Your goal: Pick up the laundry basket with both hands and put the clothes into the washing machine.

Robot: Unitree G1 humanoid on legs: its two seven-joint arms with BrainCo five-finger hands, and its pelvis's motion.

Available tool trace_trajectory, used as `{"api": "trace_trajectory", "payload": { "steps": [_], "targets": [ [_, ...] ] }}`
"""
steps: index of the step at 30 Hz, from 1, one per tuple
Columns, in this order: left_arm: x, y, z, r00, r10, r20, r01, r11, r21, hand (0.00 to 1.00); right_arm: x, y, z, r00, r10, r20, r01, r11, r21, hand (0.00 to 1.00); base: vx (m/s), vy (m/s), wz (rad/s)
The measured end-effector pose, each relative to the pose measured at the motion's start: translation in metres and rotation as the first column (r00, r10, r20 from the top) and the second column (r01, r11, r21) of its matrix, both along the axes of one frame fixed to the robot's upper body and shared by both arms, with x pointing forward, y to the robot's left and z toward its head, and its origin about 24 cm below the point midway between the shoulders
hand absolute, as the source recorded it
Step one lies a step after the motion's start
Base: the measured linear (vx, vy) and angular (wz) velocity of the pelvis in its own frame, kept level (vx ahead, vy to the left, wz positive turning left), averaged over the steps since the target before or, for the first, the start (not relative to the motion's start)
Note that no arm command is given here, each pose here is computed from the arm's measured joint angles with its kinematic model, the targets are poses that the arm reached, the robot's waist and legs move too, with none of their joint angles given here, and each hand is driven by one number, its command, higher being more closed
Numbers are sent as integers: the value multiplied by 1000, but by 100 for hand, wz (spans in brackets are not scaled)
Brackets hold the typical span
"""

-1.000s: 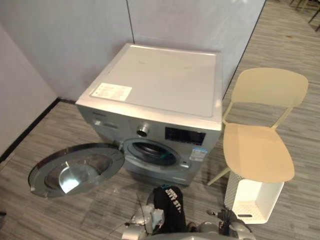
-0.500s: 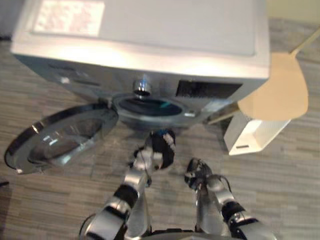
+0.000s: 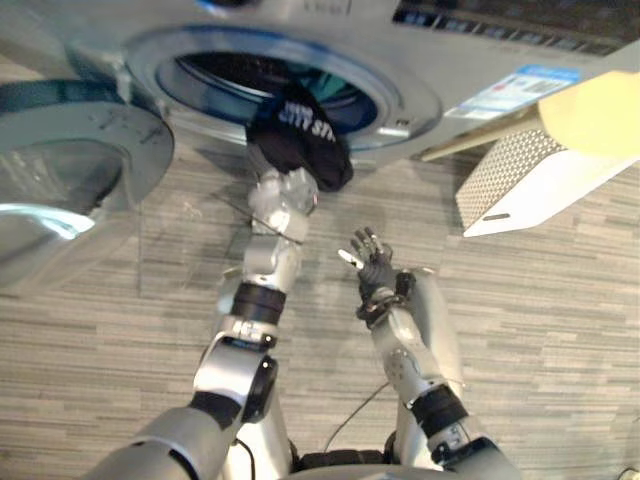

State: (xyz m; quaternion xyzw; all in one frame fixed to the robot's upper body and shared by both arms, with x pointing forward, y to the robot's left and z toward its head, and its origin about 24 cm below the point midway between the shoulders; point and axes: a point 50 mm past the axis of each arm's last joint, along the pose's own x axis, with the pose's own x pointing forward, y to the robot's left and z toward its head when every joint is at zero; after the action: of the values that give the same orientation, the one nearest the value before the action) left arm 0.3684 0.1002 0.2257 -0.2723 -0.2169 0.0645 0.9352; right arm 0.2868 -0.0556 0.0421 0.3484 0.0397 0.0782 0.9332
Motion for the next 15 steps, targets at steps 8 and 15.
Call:
{"api": "trace_trajectory", "payload": {
  "steps": [8,15],
  "targets": [
    [-8,0,83,967,-18,253,19,1000,-3,100,-6,3,8,997,63,53,-74,969,237,0,-56,-47,-2],
    [-38,-1,179,861,-62,505,14,995,98,100,-7,0,40,978,54,200,-133,904,407,0,-10,-20,-12]
  ]
}}
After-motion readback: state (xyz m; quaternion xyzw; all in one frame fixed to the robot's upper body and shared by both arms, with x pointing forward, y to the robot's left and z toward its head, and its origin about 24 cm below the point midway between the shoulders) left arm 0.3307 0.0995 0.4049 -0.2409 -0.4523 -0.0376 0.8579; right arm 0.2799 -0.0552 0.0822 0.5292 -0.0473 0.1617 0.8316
